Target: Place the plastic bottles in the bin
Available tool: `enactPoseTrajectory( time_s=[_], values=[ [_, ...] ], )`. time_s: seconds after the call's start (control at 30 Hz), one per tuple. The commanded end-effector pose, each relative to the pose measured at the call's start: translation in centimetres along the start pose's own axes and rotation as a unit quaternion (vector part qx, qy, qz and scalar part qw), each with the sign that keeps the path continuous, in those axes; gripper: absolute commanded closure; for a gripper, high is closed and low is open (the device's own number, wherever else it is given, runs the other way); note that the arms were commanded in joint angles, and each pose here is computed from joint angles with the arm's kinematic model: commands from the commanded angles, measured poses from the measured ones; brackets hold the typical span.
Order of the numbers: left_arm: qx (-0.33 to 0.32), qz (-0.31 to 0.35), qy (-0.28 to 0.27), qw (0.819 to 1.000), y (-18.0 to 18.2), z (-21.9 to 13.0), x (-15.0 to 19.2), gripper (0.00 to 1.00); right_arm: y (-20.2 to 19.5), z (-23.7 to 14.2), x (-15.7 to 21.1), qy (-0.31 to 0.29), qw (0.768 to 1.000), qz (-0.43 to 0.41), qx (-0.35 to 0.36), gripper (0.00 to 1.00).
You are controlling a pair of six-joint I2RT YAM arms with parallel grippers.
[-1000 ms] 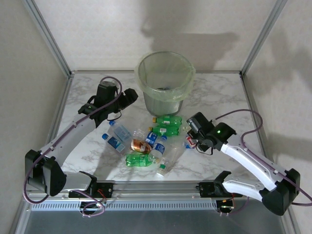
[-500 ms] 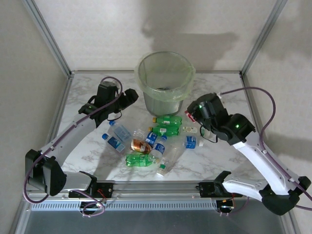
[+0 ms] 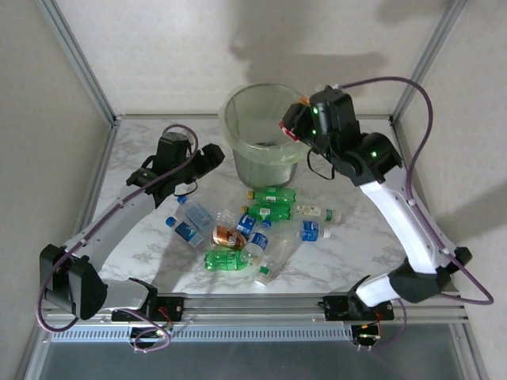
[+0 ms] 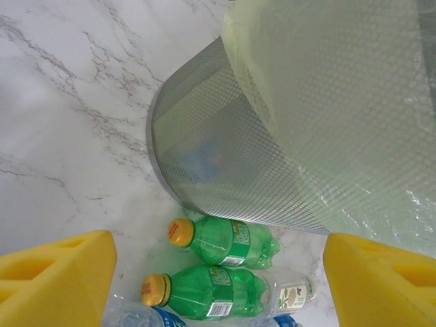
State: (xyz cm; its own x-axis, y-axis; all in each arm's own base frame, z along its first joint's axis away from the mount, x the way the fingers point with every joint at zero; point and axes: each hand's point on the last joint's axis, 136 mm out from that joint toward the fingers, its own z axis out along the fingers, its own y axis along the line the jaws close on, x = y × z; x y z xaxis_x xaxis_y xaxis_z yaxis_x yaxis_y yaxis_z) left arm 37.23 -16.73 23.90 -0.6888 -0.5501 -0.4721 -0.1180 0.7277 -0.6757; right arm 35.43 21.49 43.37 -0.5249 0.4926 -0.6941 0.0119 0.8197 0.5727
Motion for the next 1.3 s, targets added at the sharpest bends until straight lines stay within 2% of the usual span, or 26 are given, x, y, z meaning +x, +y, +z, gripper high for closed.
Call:
enactPoseTrajectory(
  time_s=[0.0,0.3,0.7,0.73,0.83,0.9,1.07,1.27],
  values=[
    [0.01,0.013,-0.001,1.0,-0.5,-1.2,0.2,0.21,0.5,1.5,-0.4,0.012,0.999,-0.033,-0.005,0.53],
    [-0.01,0.021,-0.008,1.0,0.8,-2.0,0.6,0.21,-0.2,7.1,0.1,0.039,0.998,-0.049,0.008,0.53],
    [-0.019,0.021,-0.021,0.999,1.2,-2.3,0.2,0.2,0.0,14.3,3.9,0.106,0.991,-0.08,0.013,0.51],
    [-0.019,0.02,-0.021,0.999,1.2,-2.3,0.2,0.2,0.1,14.7,4.1,0.11,0.991,-0.081,0.01,0.48],
    [-0.018,0.02,-0.021,0.999,1.1,-2.2,0.1,0.2,0.3,15.4,4.5,0.118,0.99,-0.081,0.008,0.28],
    [-0.019,0.02,-0.022,0.999,1.1,-2.2,0.1,0.2,0.5,15.6,4.4,0.115,0.99,-0.08,0.005,0.22],
    [-0.024,0.02,-0.021,0.999,1.4,-2.1,0.1,0.19,0.8,15.4,3.9,0.109,0.991,-0.082,0.0,0.18],
    [-0.023,0.02,-0.021,0.999,1.2,-2.2,0.1,0.19,1.3,14.2,3.0,0.099,0.992,-0.078,-0.008,0.18]
  ],
)
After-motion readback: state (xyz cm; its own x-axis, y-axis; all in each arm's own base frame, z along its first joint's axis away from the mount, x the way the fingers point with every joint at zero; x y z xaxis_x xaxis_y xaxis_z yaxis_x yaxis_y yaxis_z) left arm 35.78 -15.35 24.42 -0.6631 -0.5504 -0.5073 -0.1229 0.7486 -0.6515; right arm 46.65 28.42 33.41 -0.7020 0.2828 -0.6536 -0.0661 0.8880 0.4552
